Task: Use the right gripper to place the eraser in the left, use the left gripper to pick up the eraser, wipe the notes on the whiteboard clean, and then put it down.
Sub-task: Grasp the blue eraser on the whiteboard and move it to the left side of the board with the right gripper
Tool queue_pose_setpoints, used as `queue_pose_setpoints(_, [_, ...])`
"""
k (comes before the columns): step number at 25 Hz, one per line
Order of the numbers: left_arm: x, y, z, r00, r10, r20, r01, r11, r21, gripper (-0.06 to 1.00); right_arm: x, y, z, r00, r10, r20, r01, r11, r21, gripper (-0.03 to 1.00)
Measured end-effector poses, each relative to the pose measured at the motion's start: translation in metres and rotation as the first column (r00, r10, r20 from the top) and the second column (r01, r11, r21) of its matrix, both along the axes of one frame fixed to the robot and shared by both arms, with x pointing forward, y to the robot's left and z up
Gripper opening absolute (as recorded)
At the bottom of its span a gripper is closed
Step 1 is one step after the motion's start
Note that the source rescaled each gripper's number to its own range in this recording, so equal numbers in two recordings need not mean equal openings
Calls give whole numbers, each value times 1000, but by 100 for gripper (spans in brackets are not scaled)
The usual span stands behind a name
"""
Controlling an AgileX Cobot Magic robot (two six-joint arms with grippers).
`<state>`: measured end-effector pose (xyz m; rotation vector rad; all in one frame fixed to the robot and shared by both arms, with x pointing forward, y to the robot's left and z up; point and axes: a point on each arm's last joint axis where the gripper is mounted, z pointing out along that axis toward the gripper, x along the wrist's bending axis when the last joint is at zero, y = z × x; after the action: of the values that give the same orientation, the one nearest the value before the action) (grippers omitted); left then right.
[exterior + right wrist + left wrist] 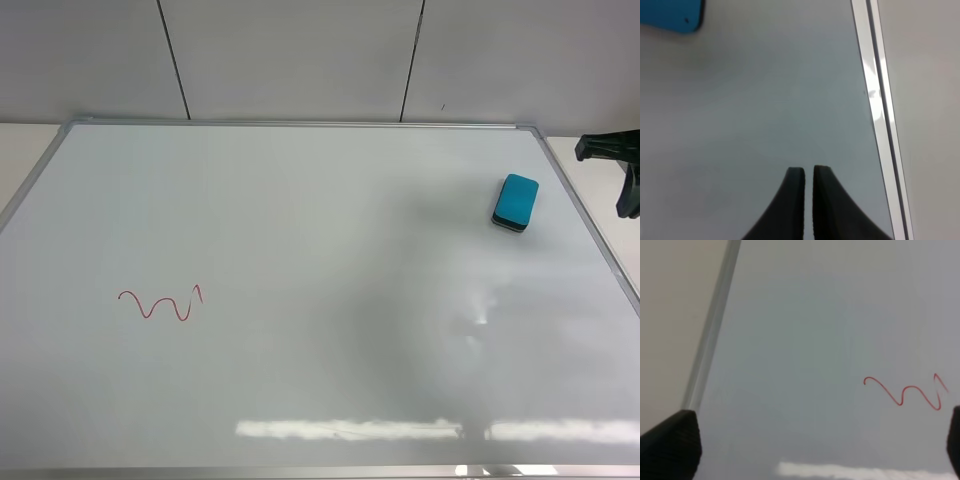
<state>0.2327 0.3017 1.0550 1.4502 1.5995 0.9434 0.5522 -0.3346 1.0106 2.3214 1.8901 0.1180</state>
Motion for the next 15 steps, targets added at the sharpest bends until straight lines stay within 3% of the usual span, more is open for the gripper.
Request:
queue_pose_setpoints(5, [0,0,0,1000,0,0,0,1000,0,100,17,-1,-11,998,-12,57,12,1000,5,0])
queue_pose_setpoints(9, [0,0,0,1000,0,0,0,1000,0,100,34,-1,-32,990,-87,110,85,996,23,0])
queue_pose_setpoints(15, [0,0,0,1000,0,0,0,1000,0,100,52,0,-65,986,-95,135,91,995,29,0])
